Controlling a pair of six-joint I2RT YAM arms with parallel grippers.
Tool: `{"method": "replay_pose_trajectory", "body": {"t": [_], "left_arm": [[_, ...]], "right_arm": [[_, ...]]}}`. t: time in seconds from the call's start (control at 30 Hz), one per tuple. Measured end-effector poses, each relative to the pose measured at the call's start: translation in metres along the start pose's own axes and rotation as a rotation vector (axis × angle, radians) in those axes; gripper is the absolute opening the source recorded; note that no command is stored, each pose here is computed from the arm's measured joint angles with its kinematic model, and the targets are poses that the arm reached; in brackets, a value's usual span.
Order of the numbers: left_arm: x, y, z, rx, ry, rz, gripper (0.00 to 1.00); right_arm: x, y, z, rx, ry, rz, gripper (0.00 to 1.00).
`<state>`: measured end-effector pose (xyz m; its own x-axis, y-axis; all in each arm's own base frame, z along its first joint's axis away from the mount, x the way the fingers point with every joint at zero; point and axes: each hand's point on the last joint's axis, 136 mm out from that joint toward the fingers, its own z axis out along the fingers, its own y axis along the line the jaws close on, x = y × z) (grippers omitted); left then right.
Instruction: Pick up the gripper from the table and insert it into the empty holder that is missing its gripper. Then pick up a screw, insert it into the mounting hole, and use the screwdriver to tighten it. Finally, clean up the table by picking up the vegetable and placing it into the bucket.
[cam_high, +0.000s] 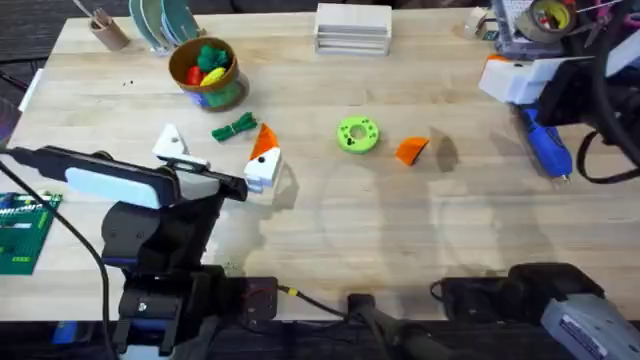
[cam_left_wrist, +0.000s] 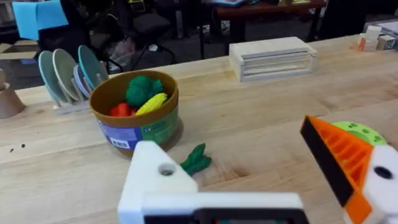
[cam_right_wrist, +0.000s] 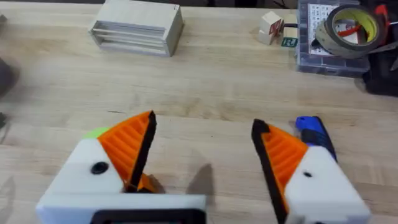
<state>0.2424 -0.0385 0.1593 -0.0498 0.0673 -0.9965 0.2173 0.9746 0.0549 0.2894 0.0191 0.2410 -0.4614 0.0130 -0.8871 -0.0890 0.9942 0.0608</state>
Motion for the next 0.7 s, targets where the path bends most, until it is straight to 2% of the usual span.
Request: {"method": "replay_pose_trajectory", "body": {"t": [0.57, 0.7], "left_arm": [[0.0, 0.0, 0.0, 0.0, 0.0, 0.0, 0.994], [-0.0005, -0.0041, -0.0001, 0.024, -0.002, -0.018, 0.993]], "right_arm": [[-0.0001, 0.0, -0.0001, 0.0, 0.0, 0.0, 0.991], [0.0, 0.0, 0.0, 0.0, 0.0, 0.0, 0.991]]}}
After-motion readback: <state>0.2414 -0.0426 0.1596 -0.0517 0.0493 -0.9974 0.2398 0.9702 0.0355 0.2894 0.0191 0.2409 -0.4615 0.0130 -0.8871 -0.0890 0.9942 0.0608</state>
